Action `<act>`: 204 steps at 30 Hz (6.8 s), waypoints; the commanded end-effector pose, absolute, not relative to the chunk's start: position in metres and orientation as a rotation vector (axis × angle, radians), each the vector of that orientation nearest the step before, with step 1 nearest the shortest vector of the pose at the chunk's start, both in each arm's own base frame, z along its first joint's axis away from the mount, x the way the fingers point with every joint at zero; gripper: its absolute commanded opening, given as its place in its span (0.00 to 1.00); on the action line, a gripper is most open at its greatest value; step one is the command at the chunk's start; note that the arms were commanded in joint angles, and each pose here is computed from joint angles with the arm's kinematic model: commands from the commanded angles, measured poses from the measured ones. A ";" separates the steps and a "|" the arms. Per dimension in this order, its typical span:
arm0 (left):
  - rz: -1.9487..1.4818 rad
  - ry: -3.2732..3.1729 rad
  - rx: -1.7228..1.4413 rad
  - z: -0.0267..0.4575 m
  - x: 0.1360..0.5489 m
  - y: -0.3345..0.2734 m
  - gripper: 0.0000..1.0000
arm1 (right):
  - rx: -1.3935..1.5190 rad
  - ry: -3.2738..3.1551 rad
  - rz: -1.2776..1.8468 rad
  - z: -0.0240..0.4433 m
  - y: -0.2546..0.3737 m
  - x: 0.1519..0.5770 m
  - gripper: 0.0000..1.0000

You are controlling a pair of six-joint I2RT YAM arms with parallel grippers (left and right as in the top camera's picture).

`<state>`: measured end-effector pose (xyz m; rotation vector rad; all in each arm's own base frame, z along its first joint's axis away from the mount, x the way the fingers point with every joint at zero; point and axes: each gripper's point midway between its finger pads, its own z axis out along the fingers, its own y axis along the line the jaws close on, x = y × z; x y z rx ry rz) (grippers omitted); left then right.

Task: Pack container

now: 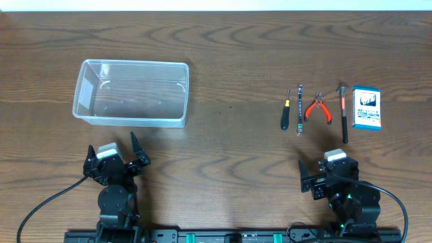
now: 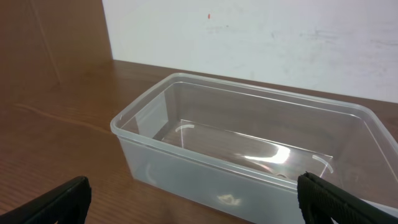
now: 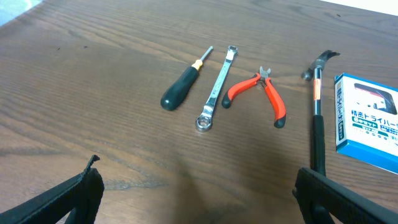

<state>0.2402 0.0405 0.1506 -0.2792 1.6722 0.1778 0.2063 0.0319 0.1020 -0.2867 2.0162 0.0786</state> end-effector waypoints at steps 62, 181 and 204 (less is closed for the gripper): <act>0.205 1.717 -0.283 0.134 0.239 0.043 0.98 | -0.270 2.012 0.093 0.102 0.032 0.206 0.99; 0.205 1.717 -0.283 0.134 0.239 0.043 0.98 | 0.247 2.607 0.021 0.075 0.266 0.398 0.04; 0.206 1.717 -0.284 0.134 0.238 0.043 0.98 | -0.060 2.655 -0.155 0.154 0.172 0.389 0.52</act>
